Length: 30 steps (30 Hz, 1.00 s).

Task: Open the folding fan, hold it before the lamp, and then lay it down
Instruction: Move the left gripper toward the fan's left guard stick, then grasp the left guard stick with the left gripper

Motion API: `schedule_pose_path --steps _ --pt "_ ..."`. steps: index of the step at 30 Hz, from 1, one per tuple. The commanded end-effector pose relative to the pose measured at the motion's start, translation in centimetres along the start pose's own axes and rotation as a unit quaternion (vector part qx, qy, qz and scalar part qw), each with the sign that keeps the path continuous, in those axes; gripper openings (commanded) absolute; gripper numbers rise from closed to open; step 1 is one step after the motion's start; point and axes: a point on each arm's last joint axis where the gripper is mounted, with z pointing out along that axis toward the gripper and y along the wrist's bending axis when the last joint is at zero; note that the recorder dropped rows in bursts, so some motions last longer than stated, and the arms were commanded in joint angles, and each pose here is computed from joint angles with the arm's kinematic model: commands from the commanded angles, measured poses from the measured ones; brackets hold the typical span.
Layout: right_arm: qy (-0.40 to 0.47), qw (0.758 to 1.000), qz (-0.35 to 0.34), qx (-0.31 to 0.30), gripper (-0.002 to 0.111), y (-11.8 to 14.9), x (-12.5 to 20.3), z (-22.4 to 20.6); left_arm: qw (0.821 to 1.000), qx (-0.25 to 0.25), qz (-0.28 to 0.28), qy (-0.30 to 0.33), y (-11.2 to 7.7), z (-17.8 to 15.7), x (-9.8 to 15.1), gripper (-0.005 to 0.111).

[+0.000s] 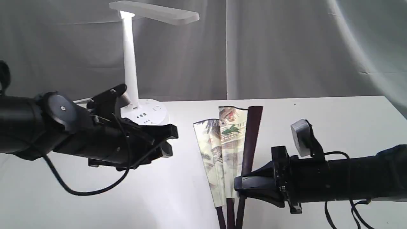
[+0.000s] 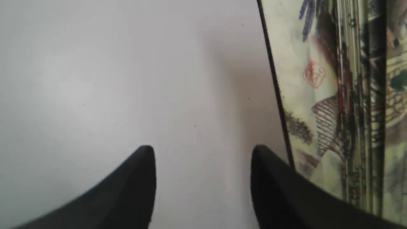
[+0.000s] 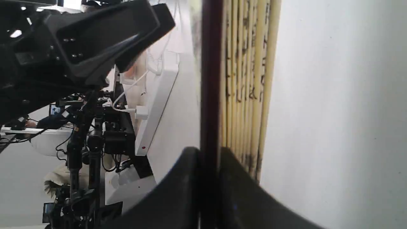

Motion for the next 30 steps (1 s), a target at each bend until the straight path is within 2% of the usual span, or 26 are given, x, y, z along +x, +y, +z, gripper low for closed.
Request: schedule_pose_path --steps 1,7,13,16,22,30 --pt "0.001 1.000 -0.003 -0.013 0.000 0.3 -0.1 -0.1 0.999 0.032 -0.022 0.025 -0.5 1.5 -0.1 0.048" --pt "0.001 1.000 -0.002 -0.013 0.000 0.3 -0.1 -0.1 0.994 0.093 -0.047 0.031 -1.1 3.2 -0.1 0.048" --pt "0.000 1.000 -0.002 -0.013 0.000 0.3 -0.1 -0.1 0.984 0.170 -0.059 0.002 -2.2 3.5 -0.6 0.048" --pt "-0.005 1.000 0.001 -0.015 0.000 0.3 -0.2 -0.1 0.984 0.173 -0.043 0.004 -2.1 3.9 -0.5 0.048" --pt "-0.033 0.999 0.010 -0.023 0.000 0.4 -0.7 -0.1 0.982 0.175 -0.060 0.026 -1.6 5.2 0.2 0.048" --pt "-0.041 0.999 0.014 -0.025 0.000 0.5 -0.8 -0.1 0.983 0.171 -0.059 0.022 -1.6 5.3 0.0 0.048"
